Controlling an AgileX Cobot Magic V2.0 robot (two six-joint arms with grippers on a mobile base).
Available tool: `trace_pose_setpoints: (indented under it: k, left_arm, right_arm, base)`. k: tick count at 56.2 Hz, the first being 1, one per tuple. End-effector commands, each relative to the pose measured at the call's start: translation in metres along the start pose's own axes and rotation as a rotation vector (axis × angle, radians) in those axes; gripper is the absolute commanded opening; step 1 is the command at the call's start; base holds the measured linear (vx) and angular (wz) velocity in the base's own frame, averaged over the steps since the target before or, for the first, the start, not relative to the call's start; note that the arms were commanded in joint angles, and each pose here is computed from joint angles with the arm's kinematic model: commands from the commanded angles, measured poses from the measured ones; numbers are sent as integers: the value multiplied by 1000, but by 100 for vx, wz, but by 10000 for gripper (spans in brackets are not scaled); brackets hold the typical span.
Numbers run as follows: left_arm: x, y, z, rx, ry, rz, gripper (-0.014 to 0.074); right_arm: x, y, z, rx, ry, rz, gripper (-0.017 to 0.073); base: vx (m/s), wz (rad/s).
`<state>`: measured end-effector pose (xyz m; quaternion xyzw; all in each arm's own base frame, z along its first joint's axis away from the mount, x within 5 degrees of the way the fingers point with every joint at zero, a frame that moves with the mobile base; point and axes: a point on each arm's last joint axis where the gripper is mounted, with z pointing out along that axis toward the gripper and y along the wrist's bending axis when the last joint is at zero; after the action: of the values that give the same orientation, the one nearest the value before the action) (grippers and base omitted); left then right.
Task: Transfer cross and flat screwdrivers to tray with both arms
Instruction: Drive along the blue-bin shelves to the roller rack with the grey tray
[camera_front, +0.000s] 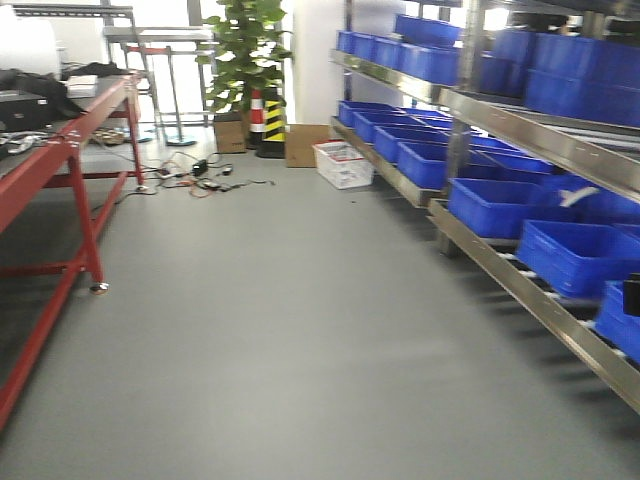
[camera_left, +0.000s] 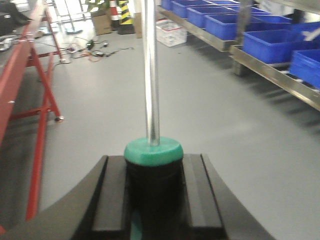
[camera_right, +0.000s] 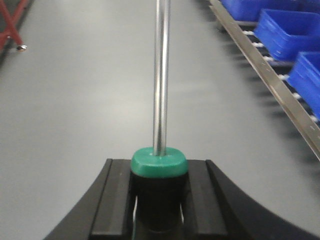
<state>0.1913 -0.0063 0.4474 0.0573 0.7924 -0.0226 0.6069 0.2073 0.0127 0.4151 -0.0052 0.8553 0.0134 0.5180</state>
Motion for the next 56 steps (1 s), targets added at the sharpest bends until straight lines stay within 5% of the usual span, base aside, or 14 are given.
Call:
trace_pose_setpoints:
  k: [1, 28, 56]
  left_arm:
    - [-18, 0, -10, -13, -130, -18, 3]
    - [-18, 0, -10, -13, -129, -18, 3]
    - [-18, 0, -10, -13, -129, -18, 3]
  right_arm:
    - [-18, 0, -12, -5, -140, -9, -8]
    - [-18, 0, -12, -5, -140, -9, -8]
    - [-18, 0, -12, -5, -140, -9, -8]
  base:
    - [65, 40]
    - [65, 25]
    - [61, -9]
